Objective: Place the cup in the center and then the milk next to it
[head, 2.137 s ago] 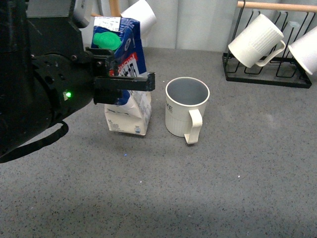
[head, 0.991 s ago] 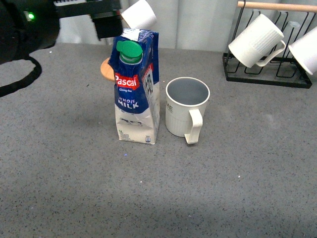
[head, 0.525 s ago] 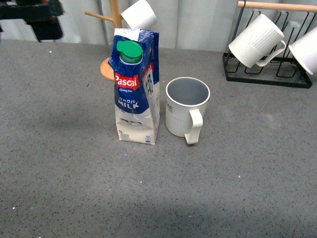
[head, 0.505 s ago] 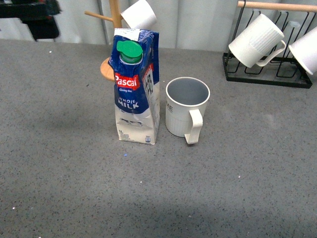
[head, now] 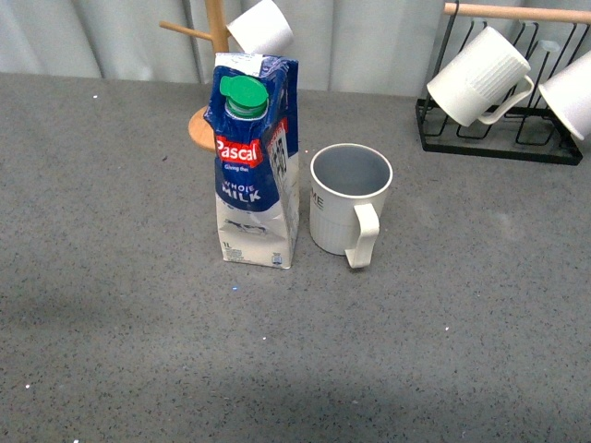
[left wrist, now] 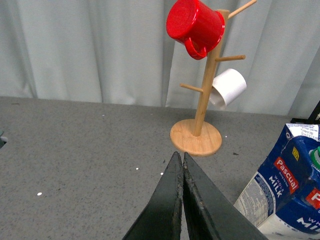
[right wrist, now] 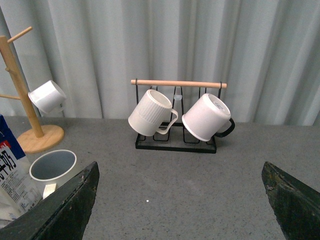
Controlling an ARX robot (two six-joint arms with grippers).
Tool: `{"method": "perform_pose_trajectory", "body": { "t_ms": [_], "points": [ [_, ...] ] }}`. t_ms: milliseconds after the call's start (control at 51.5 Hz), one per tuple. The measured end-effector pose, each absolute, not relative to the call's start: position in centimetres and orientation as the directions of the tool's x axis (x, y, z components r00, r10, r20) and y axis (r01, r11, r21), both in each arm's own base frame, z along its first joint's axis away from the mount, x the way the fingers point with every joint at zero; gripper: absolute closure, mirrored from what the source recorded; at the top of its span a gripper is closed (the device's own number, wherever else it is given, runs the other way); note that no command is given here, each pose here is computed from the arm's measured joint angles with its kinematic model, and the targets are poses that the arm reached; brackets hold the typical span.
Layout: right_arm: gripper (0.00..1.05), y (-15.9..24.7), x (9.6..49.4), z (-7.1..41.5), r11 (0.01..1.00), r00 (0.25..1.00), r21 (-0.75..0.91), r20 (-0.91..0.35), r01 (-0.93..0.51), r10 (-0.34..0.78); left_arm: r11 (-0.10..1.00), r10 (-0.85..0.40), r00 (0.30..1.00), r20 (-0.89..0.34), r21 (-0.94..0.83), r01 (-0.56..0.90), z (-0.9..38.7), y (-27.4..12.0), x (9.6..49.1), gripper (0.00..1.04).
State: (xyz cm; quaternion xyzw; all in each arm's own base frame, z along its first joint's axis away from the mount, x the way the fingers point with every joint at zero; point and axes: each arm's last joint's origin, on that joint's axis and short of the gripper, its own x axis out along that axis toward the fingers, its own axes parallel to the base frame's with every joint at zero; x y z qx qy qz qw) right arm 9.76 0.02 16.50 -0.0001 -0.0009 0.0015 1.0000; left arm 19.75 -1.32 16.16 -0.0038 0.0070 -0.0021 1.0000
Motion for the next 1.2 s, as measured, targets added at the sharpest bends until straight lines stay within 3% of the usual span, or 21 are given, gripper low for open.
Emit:
{"method": "perform_pose_trajectory", "body": {
  "t_ms": [1204],
  "points": [
    [0.09,0.0,9.8,16.5,1.000,1.000,0.000,0.002,-0.003,0.003,1.000,-0.002,1.000,0.020,-0.007,0.002,17.2,0.0,12.7,1.01]
  ]
}}
